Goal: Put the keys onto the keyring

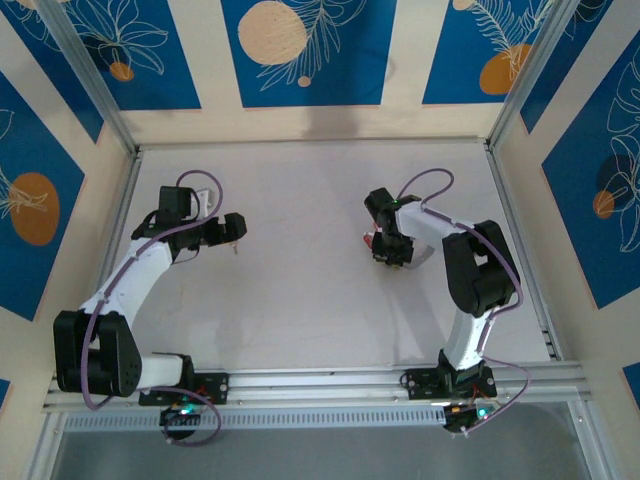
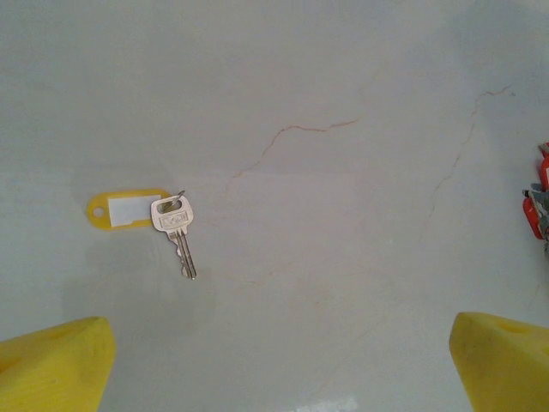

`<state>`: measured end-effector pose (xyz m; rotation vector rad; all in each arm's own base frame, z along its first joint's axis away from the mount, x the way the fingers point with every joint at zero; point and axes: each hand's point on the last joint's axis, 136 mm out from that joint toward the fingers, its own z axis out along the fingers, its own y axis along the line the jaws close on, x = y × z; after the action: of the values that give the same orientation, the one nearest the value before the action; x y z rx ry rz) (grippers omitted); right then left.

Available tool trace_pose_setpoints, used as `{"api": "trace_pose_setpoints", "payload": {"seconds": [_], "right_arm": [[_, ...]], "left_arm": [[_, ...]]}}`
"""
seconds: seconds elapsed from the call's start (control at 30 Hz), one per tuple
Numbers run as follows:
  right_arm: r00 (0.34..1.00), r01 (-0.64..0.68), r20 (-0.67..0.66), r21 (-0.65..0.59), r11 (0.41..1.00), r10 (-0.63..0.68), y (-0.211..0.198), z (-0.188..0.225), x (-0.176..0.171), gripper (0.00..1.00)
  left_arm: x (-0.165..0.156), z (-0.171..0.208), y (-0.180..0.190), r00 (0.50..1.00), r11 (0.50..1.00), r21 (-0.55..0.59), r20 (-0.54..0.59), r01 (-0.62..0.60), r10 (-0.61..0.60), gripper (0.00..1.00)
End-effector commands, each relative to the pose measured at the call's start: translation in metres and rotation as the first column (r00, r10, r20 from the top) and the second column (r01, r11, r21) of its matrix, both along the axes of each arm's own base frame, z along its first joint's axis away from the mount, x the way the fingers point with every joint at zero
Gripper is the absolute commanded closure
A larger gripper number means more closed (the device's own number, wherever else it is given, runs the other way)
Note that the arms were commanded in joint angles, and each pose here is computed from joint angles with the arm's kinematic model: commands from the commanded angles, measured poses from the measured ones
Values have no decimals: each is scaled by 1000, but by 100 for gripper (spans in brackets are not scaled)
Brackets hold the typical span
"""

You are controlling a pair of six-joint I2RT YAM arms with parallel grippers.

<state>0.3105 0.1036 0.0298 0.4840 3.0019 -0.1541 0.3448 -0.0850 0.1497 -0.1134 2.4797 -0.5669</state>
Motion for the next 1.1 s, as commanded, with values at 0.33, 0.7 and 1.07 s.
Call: {"api": "trace_pose_setpoints", "payload": {"seconds": [0.33,0.7,1.07], "right_arm": [[997,62,38,-16,998,-61,-13,4,3,89],[997,27,65,44,999,-30,-8,9,5,100],[981,-168,146,281,945,131,23,38,9,100]], "left_arm": [[2,8,-5,1000,1000,-31,12,6,-6,0],[1,7,-5,1000,1000,-29,9,5,-5,0],[1,12,-8,999,999,-41,29,25,-24,1]]}}
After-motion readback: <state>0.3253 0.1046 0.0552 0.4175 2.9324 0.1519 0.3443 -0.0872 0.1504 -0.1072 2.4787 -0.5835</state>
